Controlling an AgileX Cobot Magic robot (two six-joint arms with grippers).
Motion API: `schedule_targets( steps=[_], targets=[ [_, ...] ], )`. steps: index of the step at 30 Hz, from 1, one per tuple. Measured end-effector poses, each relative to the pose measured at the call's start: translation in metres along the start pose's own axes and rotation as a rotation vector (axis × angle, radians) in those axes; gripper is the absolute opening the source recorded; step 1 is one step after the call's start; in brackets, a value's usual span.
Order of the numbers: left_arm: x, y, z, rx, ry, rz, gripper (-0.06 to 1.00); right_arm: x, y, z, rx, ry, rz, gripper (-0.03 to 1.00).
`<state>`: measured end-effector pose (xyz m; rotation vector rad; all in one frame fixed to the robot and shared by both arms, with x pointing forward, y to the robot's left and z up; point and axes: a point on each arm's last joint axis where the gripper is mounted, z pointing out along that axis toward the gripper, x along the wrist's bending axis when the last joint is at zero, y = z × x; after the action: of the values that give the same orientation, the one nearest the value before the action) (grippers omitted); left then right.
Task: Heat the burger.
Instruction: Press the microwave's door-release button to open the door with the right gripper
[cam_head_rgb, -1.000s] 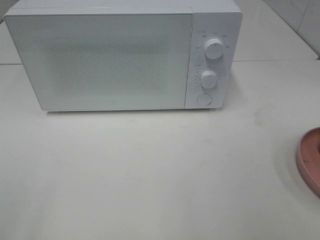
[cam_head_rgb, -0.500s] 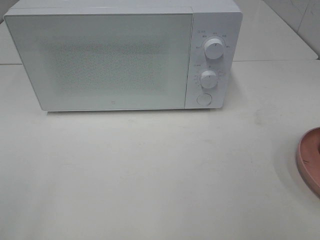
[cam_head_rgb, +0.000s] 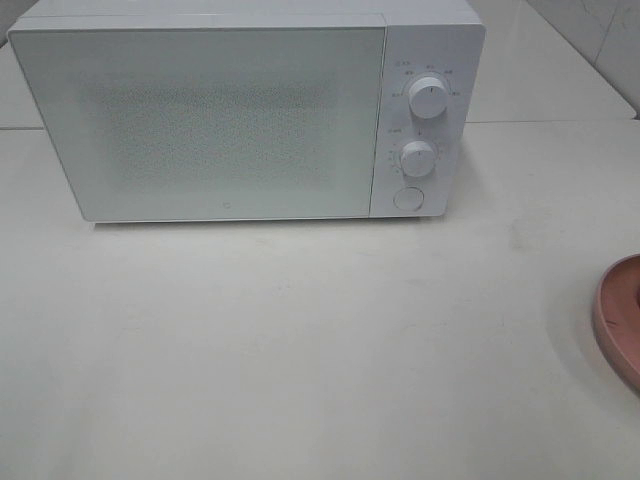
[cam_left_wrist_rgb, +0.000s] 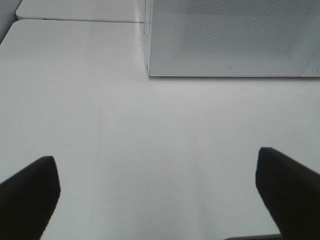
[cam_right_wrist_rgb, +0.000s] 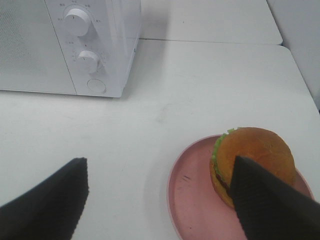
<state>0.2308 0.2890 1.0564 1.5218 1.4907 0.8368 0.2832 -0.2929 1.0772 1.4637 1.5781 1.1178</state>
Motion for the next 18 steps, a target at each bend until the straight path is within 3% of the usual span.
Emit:
schedule_targets(
  steps=[18],
  targets=[
    [0.0, 0.0, 0.0, 0.0, 0.0, 0.0, 0.99, 0.001, -0.006, 0.056, 0.002, 0.006, -0.004, 0.75]
  ],
)
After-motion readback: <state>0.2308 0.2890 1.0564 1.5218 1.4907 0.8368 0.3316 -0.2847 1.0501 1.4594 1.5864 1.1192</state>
